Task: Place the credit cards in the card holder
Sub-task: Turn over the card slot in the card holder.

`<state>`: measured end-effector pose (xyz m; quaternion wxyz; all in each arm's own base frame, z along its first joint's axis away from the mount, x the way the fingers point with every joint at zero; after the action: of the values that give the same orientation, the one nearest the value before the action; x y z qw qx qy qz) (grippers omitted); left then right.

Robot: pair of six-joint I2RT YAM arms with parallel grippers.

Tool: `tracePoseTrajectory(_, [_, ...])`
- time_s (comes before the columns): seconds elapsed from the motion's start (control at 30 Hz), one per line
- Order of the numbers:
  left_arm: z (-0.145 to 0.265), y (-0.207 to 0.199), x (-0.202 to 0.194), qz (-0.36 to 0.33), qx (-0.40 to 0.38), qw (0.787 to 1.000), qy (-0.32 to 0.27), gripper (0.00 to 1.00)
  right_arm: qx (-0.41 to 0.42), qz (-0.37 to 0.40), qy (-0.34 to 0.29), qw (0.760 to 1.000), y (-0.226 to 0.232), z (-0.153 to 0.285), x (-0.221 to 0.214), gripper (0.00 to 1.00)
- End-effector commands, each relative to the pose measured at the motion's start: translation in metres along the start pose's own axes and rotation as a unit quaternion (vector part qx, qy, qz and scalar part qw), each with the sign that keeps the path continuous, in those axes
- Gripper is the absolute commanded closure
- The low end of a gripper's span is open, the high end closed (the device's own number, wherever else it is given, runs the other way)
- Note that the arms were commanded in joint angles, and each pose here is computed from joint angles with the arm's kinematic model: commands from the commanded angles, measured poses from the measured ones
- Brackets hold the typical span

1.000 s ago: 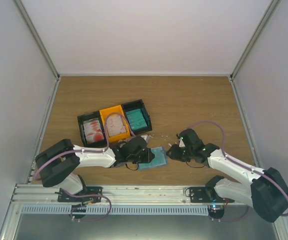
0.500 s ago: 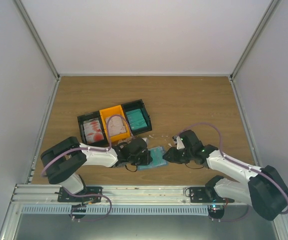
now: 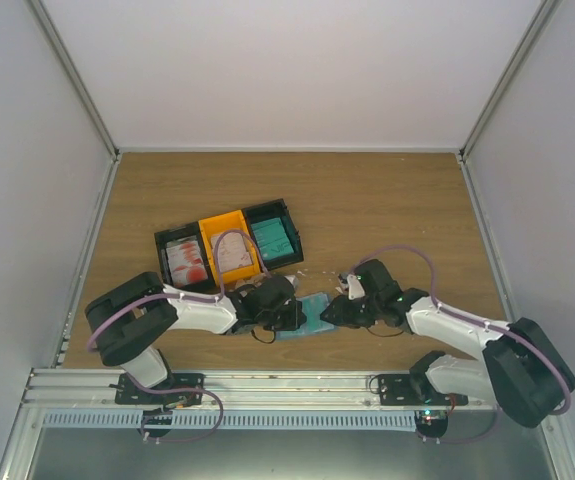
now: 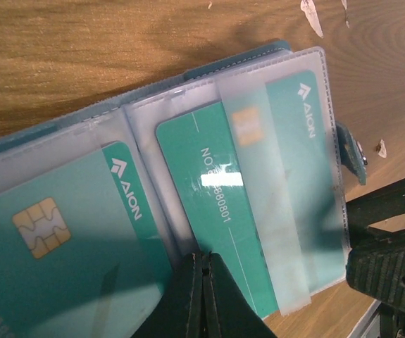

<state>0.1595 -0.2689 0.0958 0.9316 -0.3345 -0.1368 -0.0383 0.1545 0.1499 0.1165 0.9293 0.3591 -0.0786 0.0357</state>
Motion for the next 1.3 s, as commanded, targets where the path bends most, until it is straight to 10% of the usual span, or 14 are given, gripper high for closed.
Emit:
tracePoseTrajectory(0.0, [-0.006, 0.008, -0.002, -0.001, 0.018, 1.0, 0.01, 0.98, 0.026, 0.017, 0.01, 0.999, 0.002, -0.006, -0.001, 0.78])
tracePoseTrajectory(0.37, [-0.006, 0.001, 0.003, -0.015, 0.005, 1.0, 0.001, 0.96, 0.007, 0.021, 0.003, 1.0, 0.0, -0.009, 0.002, 0.94])
tracePoseTrajectory(1.0, [0.066, 0.001, 0.044, -0.038, 0.062, 0.989, -0.129, 0.5, -0.202, 0.037, -0.013, 0.979, 0.005, 0.016, 0.026, 1.0])
tracePoseTrajectory(1.27, [0.085, 0.018, 0.052, -0.018, 0.055, 0.987, -0.149, 0.48, -0.166, 0.06, -0.01, 0.984, 0.036, 0.003, 0.037, 0.69])
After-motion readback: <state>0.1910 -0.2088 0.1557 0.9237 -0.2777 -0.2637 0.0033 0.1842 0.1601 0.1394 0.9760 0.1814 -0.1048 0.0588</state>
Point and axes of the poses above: each gripper's point midway between its finger pads, its own z axis back along the fingers, its own y axis along the line the jaws close on, x = y × z, the point moved 10 cm from there along z, back along the fingers
